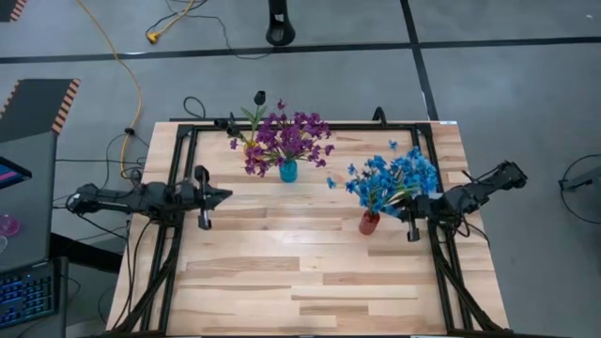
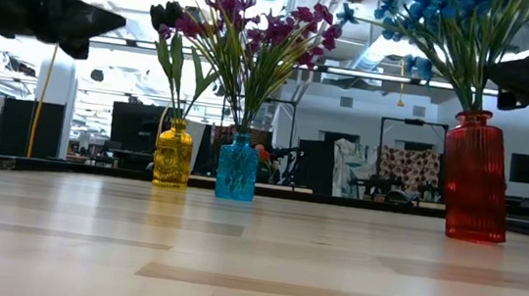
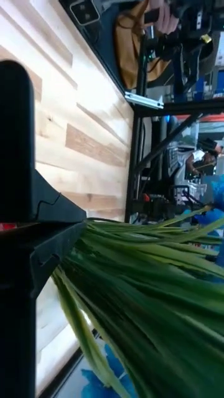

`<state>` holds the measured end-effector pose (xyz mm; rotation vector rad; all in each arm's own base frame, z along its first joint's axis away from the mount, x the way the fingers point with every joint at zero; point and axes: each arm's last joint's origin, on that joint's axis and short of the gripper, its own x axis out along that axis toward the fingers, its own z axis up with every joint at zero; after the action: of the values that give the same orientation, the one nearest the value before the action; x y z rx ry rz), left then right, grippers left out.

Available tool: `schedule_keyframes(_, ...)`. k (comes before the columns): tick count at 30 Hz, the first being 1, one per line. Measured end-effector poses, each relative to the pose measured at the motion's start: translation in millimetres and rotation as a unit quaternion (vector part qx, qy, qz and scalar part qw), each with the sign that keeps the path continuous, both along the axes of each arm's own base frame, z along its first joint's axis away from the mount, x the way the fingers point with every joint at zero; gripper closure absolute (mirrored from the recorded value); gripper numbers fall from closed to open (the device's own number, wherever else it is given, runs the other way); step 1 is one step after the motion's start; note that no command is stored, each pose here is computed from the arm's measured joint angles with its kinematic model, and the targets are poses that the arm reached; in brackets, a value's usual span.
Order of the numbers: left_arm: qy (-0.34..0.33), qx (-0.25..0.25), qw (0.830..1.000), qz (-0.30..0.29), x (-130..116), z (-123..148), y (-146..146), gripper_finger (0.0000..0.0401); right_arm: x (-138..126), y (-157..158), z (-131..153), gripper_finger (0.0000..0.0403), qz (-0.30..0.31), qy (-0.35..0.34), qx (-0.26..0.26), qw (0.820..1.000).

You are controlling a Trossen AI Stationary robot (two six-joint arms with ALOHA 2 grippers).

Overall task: Sort flowers into vase by color
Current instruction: Adjust the red vase with flowers

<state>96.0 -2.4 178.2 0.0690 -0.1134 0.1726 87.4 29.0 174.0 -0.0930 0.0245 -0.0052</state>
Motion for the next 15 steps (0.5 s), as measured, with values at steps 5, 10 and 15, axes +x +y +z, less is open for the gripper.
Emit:
schedule_keyframes(5,0.026,-0.01,1.0,0.006,0.1,-5.5,0.5,0.0401,-4.7,1.3,-3.1,0.0375,0.013,0.059,0.034,0.998)
schedule_keyframes(10,0.029,0.019,0.999,0.001,0.2,-5.0,0.0,0.0401,-6.8,3.5,-4.8,0.0375,0.026,0.076,0.048,0.996)
schedule_keyframes(15,0.031,0.021,0.999,0.001,0.3,-5.3,0.0,0.0401,-6.7,2.9,-4.7,0.0375,0.022,0.075,0.035,0.996)
